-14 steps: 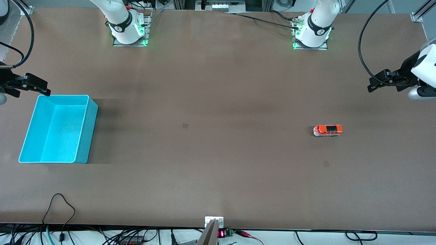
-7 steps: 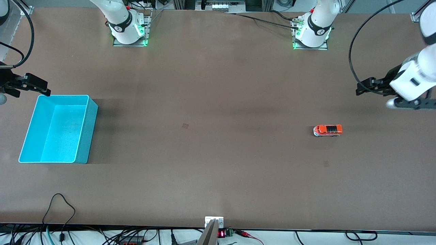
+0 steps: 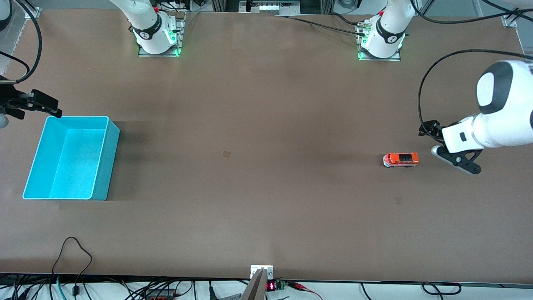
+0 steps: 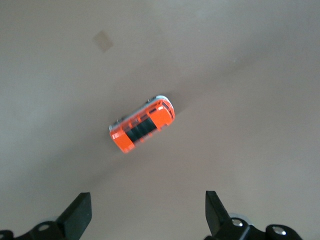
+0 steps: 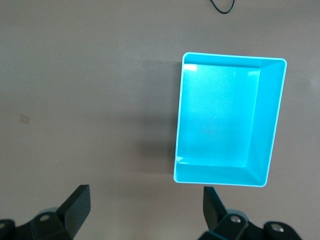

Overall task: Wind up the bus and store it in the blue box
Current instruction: 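Reach the left gripper down over the orange toy bus, then close the left gripper on the bus while the right gripper nears the box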

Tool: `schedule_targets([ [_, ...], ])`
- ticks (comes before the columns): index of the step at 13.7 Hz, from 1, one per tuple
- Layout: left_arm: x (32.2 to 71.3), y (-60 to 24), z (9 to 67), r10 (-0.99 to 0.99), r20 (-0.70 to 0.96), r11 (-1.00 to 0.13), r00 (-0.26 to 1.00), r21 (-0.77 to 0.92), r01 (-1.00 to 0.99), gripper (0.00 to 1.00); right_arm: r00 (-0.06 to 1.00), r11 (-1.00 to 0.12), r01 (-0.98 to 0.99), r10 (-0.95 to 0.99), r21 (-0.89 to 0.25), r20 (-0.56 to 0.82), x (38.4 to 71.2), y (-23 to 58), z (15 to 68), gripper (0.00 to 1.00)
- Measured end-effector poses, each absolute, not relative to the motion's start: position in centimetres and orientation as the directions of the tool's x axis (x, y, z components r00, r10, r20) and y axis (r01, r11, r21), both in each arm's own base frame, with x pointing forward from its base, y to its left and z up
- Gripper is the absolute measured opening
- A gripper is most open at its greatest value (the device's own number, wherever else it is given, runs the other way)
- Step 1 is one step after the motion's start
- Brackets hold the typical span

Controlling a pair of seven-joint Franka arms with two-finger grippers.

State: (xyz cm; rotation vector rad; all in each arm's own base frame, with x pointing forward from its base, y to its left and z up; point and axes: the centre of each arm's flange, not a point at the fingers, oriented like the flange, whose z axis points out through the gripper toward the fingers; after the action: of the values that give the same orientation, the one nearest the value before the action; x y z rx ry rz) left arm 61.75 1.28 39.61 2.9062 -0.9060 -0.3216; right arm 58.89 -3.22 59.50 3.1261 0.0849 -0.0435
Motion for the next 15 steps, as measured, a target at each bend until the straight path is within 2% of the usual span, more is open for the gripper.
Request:
schedule_targets([
  [4, 62.6, 1.9, 33.0, -0.753, -0.136, -0.658, 0.644, 0.19, -0.729, 1.0, 0.998, -0.998, 0.054, 0.054, 0.013, -0.029, 58.9, -3.2, 59.5, 1.0],
  [10, 60.7, 2.0, 25.7, -0.93, -0.008, -0.366, 0.367, 0.085, -0.927, 1.0, 0.998, -0.998, 0.054, 0.054, 0.013, -0.029, 58.9, -3.2, 59.5, 1.0],
  [15, 58.4, 1.9, 22.5, -0.963, -0.007, -0.27, 0.27, 0.065, -0.961, 1.0, 0.998, -0.998, 0.054, 0.054, 0.013, -0.031, 58.9, -3.2, 59.4, 1.0],
])
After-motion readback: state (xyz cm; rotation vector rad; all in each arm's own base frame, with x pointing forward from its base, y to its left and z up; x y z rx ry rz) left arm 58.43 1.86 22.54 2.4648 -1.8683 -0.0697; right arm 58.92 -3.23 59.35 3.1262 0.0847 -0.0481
